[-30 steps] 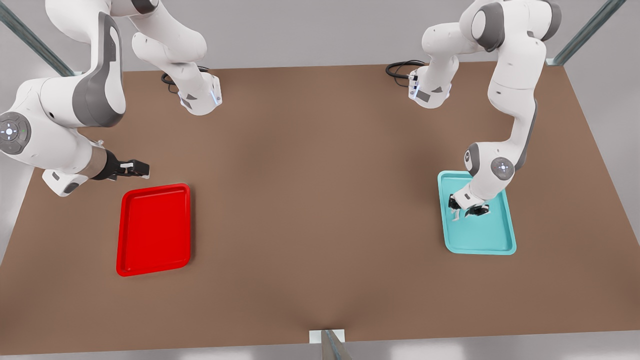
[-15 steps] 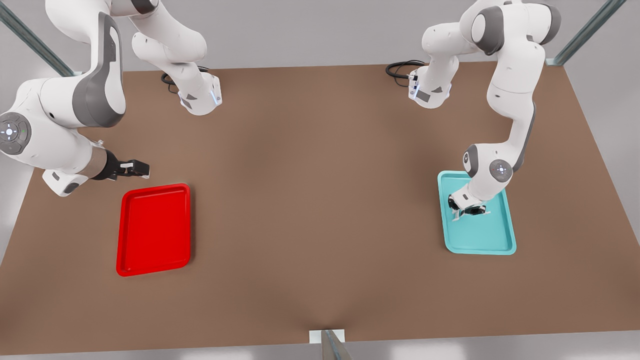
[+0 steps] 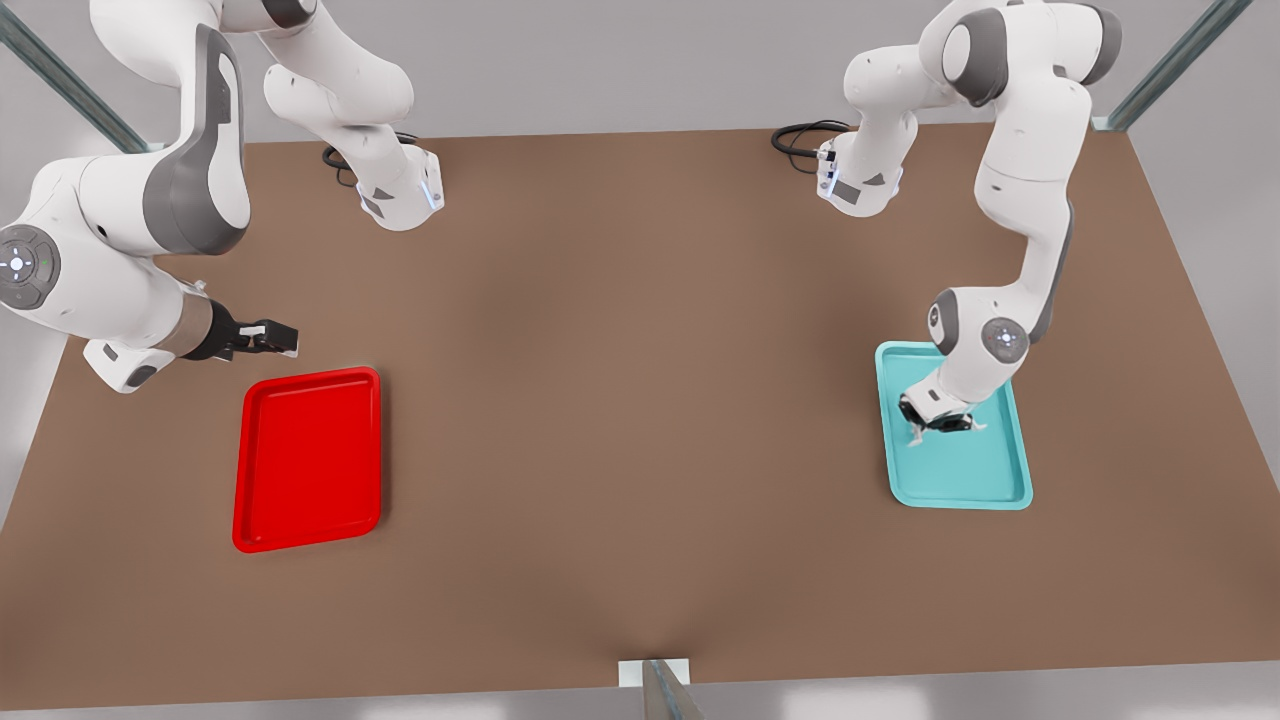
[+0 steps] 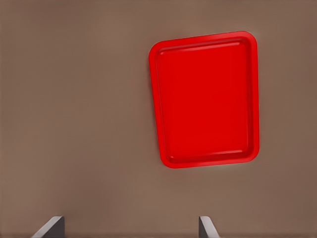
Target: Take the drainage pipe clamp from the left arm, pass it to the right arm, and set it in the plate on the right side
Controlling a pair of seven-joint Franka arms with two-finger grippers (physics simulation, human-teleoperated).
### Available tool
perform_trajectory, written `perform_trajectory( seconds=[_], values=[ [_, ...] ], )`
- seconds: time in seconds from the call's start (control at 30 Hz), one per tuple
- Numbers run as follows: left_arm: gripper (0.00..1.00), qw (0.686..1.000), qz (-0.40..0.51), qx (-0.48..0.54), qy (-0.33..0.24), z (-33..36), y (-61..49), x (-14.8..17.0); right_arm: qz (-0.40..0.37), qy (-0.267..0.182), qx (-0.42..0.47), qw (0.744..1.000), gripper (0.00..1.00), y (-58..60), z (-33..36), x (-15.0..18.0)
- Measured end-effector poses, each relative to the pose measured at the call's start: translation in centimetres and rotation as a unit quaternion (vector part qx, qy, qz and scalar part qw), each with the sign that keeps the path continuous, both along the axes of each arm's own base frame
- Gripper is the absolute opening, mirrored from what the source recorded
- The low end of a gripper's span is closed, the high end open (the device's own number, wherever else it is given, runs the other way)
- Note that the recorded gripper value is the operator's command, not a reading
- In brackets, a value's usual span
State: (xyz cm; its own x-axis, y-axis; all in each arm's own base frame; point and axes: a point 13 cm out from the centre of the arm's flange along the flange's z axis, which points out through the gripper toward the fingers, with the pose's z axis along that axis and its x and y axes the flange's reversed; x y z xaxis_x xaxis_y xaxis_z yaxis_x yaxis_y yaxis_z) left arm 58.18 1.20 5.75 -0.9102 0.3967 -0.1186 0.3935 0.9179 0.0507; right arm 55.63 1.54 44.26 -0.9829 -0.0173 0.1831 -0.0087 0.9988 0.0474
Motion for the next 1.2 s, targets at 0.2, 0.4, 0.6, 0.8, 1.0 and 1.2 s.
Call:
perform_trajectory(
  seconds=[0.2,0.4,0.6,0.8,1.0,1.2],
  values=[
    [0.21,0.998,-0.032,-0.015,-0.052,13.8,-14.5,8.4,0.0,0.0,0.0,1.0,1.0,0.0,0.0,0.0],
    [0.21,0.996,0.052,-0.074,-0.009,18.5,-34.2,4.9,0.0,0.0,0.0,1.0,1.0,0.0,0.0,0.0],
    [0.21,0.95,0.276,-0.141,0.025,20.7,-43.8,4.8,0.0,0.0,0.0,1.0,1.0,0.0,0.0,0.0],
    [0.21,0.803,0.56,-0.187,0.078,21.4,-44.8,5.3,0.001,0.002,0.0,1.0,1.0,0.1,-0.2,0.0],
    [0.21,0.596,0.754,-0.227,0.16,20.9,-51.8,4.3,0.048,0.022,0.011,0.999,1.0,5.5,-3.7,1.3],
    [0.21,0.407,0.868,-0.212,0.191,19.7,-54.3,3.7,0.115,0.015,0.02,0.993,1.0,14.7,-6.7,1.8]
  ],
)
